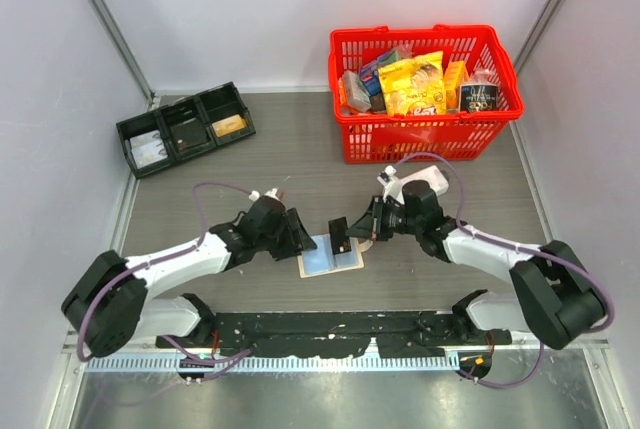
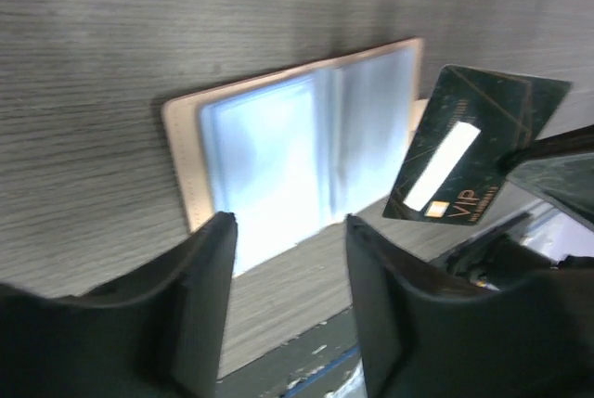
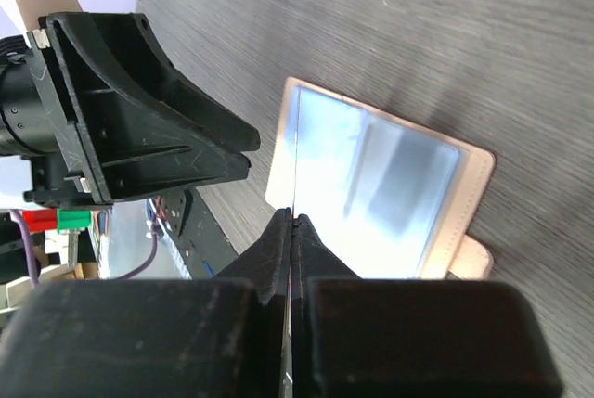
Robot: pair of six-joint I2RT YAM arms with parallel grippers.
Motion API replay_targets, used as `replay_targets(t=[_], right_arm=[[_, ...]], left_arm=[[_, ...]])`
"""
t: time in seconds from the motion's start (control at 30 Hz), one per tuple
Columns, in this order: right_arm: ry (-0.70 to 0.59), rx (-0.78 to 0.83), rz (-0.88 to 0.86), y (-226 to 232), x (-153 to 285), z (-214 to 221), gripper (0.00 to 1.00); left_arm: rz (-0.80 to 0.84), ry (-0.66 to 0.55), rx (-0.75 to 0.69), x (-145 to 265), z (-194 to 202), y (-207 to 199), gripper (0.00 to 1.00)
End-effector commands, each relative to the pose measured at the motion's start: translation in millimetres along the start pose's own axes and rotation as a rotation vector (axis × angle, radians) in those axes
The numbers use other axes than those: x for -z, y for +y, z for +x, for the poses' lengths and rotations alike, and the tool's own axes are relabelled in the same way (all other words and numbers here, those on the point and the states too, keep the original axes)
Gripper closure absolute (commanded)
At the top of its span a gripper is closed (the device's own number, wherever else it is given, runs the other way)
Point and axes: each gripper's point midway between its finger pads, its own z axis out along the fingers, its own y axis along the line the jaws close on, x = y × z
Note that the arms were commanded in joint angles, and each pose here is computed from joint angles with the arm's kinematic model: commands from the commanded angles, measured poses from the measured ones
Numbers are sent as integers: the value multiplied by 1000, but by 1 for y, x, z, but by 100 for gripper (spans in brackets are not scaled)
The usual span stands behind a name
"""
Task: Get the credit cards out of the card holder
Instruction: Remove the credit card from the card holder, then place the credit card in the storage box.
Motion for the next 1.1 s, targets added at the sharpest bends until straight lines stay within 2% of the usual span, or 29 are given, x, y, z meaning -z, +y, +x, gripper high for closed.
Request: replay_targets(t=[0.0,0.07,0.2,0.33,0.43,0.6,0.83,1.07], right_arm=[[-98,14,-37,22,12,-22,99],[-142,6,-70,33,17,-30,99],[-243,-20,-142,56,29,-48,99],[-362,-58,-208,75,44,-66,99],[-407,-88,-267,85,53,-70,99],[-470,-125,-332,96,64,-79,99],[-487,-135,-362,102,67,-80,99],[-479,-148,-363,98,64,-78,99]], left_arm=[[129,-145,-2,18,-28,-29,35],[210,-192,2,27,-36,-44,24],[401,-300,26,49,-52,-73,7],[578,-373,60,70,-60,-95,6],[647,-378,62,75,-61,-106,8],[747,-368,53,82,-62,-129,17],[844,-329,30,83,-58,-156,32],[931,-344,47,89,-61,-168,73]])
